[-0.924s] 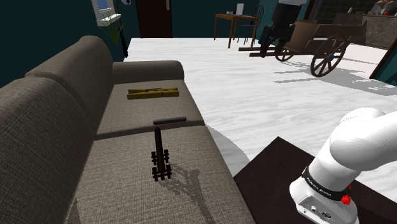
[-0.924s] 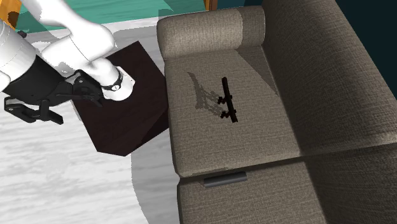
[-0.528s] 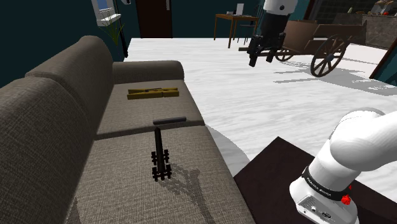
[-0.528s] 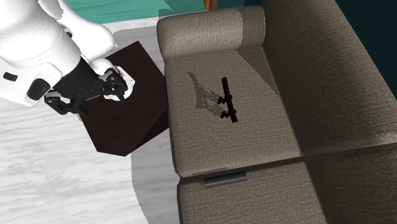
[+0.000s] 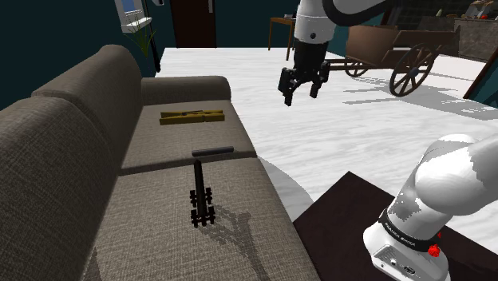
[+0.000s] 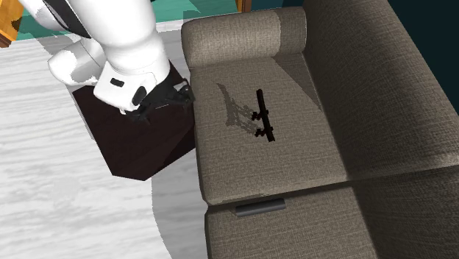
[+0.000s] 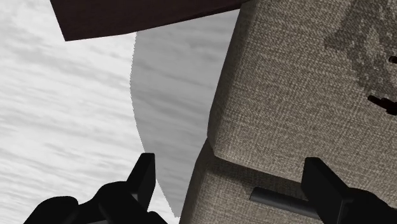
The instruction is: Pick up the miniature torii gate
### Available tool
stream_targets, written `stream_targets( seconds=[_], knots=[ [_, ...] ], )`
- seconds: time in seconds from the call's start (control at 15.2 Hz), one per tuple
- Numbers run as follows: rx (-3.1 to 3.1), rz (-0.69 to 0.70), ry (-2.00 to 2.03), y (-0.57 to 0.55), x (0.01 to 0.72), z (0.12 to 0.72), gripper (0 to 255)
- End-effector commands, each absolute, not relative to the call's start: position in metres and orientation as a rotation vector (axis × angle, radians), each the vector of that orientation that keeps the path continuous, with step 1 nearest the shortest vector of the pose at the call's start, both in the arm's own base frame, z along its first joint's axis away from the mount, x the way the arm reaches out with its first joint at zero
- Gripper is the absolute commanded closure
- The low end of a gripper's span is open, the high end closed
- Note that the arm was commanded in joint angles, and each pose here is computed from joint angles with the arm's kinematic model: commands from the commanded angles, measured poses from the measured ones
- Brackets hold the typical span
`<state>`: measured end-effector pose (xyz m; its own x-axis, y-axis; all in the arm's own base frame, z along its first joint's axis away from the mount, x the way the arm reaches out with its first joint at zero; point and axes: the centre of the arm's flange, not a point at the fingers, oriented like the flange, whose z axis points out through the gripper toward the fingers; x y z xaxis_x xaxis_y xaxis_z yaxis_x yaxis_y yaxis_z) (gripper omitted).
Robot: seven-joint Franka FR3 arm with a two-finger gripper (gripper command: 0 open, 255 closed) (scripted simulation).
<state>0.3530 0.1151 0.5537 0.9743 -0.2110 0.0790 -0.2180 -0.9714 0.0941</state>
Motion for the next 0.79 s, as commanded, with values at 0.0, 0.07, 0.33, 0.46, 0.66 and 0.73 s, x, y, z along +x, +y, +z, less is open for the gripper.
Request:
stream_targets(
  seconds=[0.0, 0.07, 0.33, 0.46, 0.66, 0.73],
  knots=[
    [3.005, 0.093, -0.354, 0.140, 0.361, 0.541, 0],
    [2.998, 0.087, -0.365, 0.152, 0.364, 0.535, 0],
    [2.968, 0.064, -0.408, 0.200, 0.377, 0.506, 0],
    [2.952, 0.052, -0.429, 0.223, 0.384, 0.492, 0],
    [2.929, 0.035, -0.460, 0.257, 0.395, 0.470, 0],
    [2.921, 0.030, -0.470, 0.269, 0.398, 0.462, 0]
  ],
)
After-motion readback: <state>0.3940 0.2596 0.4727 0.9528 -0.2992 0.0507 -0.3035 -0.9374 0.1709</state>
